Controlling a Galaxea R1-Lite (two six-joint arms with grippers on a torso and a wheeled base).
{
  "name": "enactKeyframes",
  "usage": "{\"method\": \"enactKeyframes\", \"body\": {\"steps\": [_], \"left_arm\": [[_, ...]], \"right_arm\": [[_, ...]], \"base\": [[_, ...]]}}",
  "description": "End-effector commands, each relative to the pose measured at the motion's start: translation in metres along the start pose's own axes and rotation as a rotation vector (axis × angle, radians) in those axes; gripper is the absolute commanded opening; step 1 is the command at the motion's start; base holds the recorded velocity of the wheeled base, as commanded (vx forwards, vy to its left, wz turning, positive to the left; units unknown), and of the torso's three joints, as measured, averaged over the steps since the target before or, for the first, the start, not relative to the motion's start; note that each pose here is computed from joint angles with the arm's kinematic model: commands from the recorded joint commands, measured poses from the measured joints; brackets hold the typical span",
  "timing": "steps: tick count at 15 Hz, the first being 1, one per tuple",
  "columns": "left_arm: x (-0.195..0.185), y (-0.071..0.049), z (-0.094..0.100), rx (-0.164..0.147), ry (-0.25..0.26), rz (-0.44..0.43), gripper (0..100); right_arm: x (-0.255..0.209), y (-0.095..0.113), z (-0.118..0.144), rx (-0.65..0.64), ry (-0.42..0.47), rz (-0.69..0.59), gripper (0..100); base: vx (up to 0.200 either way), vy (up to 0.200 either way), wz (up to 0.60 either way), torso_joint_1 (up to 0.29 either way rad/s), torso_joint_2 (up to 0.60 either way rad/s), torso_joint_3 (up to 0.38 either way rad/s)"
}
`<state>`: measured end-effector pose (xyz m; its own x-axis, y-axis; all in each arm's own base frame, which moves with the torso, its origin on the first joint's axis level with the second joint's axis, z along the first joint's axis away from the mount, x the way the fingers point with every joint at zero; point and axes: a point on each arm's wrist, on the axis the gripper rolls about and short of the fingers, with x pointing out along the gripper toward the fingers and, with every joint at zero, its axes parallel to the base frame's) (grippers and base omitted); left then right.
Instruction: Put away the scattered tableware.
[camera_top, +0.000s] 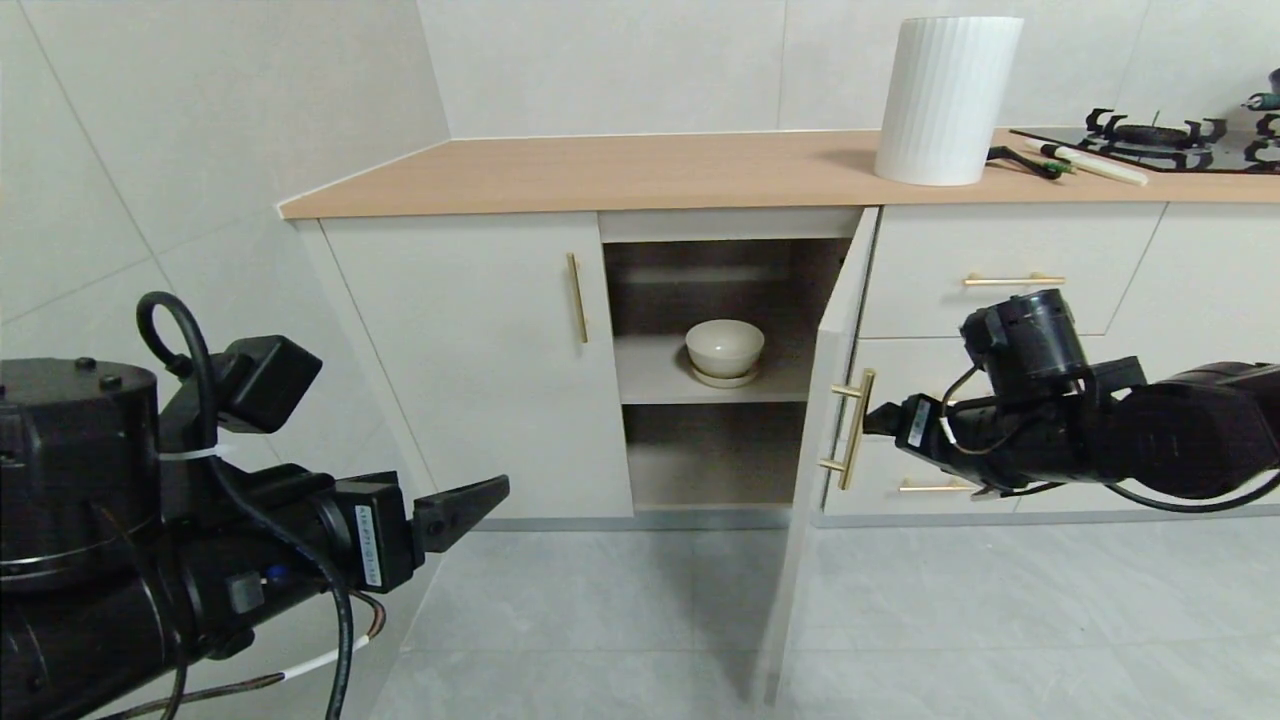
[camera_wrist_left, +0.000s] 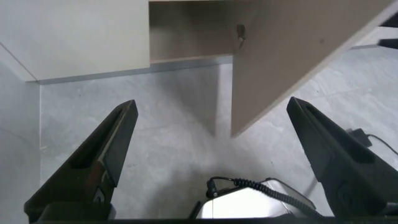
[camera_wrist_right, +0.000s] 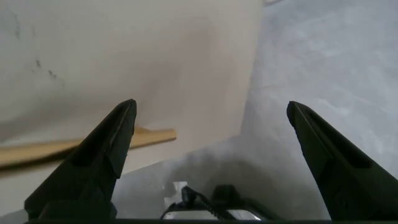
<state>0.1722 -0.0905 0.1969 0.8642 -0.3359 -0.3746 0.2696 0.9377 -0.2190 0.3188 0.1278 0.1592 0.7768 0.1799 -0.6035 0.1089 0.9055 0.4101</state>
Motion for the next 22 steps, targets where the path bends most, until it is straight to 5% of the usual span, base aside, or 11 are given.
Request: {"method": "enactKeyframes", "body": {"steps": [1, 17, 22], "left_arm": [[0.0, 0.0, 0.001, -0.001, -0.005, 0.001, 100], [-0.001, 0.0, 0.0, 0.004, -0.002, 0.005, 100], [-0.001, 0.001, -0.002, 0.029, 0.005, 0.01, 100]], "right_arm": [[0.033, 0.015, -0.005, -0.023, 0.03, 0.012, 100], [0.077, 0.038, 0.008, 0.01, -0.024, 0.062, 100], [0.087, 0.049, 0.008, 0.073, -0.056, 0.109, 100]], "base": [[0.0, 0.0, 0.0, 0.0, 0.0, 0.0], [0.0, 0.0, 0.0, 0.0, 0.0, 0.0], [0.08, 0.0, 0.0, 0.001, 0.0, 0.002]]}}
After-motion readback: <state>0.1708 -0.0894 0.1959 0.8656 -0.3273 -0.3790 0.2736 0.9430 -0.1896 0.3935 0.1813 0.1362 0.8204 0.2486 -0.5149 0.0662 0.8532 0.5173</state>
